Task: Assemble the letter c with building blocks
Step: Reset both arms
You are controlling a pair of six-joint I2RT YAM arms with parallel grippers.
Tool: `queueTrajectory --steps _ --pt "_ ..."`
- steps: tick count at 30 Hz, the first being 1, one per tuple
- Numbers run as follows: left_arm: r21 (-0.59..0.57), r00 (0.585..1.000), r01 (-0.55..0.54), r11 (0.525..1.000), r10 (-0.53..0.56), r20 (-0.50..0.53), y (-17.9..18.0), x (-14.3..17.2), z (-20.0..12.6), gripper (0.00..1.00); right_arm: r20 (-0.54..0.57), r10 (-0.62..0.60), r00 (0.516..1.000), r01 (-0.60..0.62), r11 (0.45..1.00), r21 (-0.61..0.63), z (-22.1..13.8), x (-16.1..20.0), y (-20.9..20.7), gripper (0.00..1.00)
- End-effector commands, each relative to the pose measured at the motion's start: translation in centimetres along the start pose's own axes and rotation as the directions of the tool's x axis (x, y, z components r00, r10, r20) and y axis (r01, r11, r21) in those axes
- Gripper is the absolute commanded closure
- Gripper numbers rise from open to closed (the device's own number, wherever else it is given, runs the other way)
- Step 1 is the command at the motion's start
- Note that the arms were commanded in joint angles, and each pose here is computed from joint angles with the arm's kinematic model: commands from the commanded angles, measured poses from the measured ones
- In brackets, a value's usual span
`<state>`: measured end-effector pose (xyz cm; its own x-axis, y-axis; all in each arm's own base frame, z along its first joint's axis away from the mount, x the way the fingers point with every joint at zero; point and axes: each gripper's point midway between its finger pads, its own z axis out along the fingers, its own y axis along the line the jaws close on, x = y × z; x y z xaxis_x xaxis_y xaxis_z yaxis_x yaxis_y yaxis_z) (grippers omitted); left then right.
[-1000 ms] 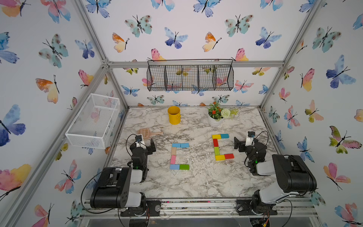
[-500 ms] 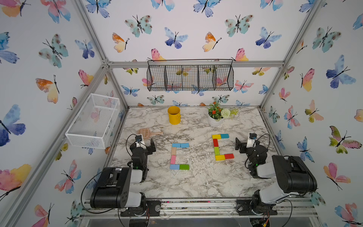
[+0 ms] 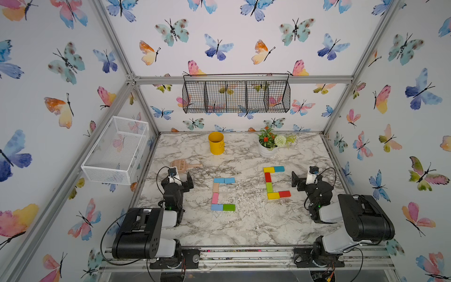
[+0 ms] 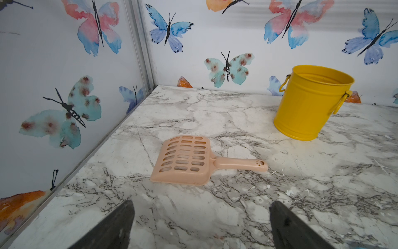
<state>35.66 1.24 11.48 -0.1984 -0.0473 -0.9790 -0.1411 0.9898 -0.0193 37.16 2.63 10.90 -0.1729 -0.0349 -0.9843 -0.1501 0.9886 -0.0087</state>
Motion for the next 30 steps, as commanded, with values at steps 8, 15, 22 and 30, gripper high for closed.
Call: queueTrajectory --steps 8,15,22,30 --pt "-0.014 1.000 0.004 1.000 -0.004 0.008 0.2 -0.4 0.2 0.02 -0.048 -0.002 0.999 0.001 1.000 -0.021 1.2 0.5 0.2 0.00" --pt "-0.014 1.000 0.004 1.000 -0.004 0.009 0.2 -0.4 0.2 0.02 -0.049 -0.003 0.999 0.002 1.000 -0.024 1.2 0.6 0.2 0.00" --pt "-0.014 1.000 0.005 1.000 -0.005 0.009 0.2 -0.4 0.2 0.02 0.048 0.002 0.999 -0.003 1.000 0.031 -1.8 -0.3 -0.3 0.00" --pt "-0.013 1.000 0.005 1.000 -0.005 0.007 0.2 -0.4 0.2 0.02 -0.032 -0.015 0.999 0.014 0.999 -0.041 0.7 0.3 0.6 0.00"
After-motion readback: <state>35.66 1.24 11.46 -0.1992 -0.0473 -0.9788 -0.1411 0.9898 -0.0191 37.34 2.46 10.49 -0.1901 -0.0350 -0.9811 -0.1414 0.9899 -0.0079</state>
